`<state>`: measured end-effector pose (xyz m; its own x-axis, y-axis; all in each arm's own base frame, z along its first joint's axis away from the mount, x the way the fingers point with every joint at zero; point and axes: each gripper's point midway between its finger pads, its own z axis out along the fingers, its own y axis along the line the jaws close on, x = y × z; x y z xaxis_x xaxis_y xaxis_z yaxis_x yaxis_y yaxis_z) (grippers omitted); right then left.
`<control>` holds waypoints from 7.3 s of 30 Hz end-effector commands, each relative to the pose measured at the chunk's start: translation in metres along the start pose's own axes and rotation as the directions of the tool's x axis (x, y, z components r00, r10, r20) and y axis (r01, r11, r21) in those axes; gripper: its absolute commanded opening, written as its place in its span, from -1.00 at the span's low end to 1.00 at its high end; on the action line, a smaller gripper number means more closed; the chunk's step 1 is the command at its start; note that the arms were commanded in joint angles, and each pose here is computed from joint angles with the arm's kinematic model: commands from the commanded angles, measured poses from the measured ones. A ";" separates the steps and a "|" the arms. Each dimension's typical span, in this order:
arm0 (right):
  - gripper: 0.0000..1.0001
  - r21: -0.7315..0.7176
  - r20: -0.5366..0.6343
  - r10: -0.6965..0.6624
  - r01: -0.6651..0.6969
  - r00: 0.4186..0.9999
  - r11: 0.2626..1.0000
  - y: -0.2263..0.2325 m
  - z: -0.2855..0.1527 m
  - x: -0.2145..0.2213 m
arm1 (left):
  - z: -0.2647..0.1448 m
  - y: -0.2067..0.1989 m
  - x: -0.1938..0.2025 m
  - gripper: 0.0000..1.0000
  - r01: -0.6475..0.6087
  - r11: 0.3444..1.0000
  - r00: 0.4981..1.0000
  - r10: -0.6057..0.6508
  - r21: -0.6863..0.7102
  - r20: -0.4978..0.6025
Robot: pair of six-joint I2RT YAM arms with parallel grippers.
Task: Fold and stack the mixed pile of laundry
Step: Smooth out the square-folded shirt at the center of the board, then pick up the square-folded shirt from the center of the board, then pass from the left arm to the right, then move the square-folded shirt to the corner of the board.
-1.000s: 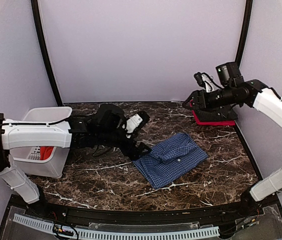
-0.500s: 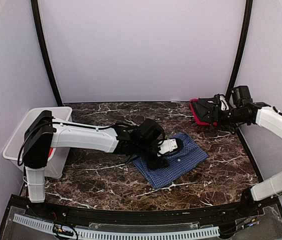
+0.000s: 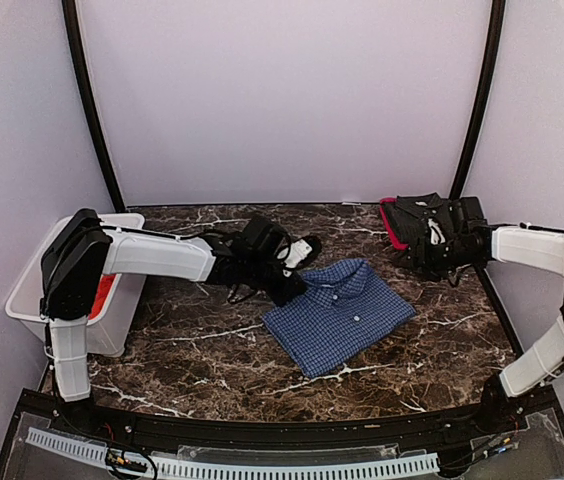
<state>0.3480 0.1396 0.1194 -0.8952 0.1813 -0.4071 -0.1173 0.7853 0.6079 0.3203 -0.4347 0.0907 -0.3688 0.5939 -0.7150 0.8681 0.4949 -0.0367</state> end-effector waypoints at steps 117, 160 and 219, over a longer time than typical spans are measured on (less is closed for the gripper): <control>0.23 -0.339 -0.190 0.234 -0.287 0.954 0.896 0.042 0.025 0.120 | 0.046 -0.119 -0.028 -1.00 -0.432 0.899 0.884 0.409 0.063 0.225; -0.14 -0.366 -0.348 0.417 -0.532 0.839 0.764 0.047 0.125 0.125 | 0.008 -0.115 -0.056 -1.00 -0.378 0.924 0.869 0.336 0.048 0.363; -1.00 0.418 -0.214 -0.442 0.491 0.871 0.764 -0.004 0.027 -0.153 | -0.028 -0.086 0.015 0.98 -0.107 0.988 0.979 0.085 0.110 0.186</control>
<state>0.4885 0.1678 0.1450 -0.8445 -0.1931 -0.4996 -0.3495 0.9055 0.2407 0.2346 -0.4526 0.0768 -0.2270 0.5545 -0.8006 0.9344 0.3558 -0.0185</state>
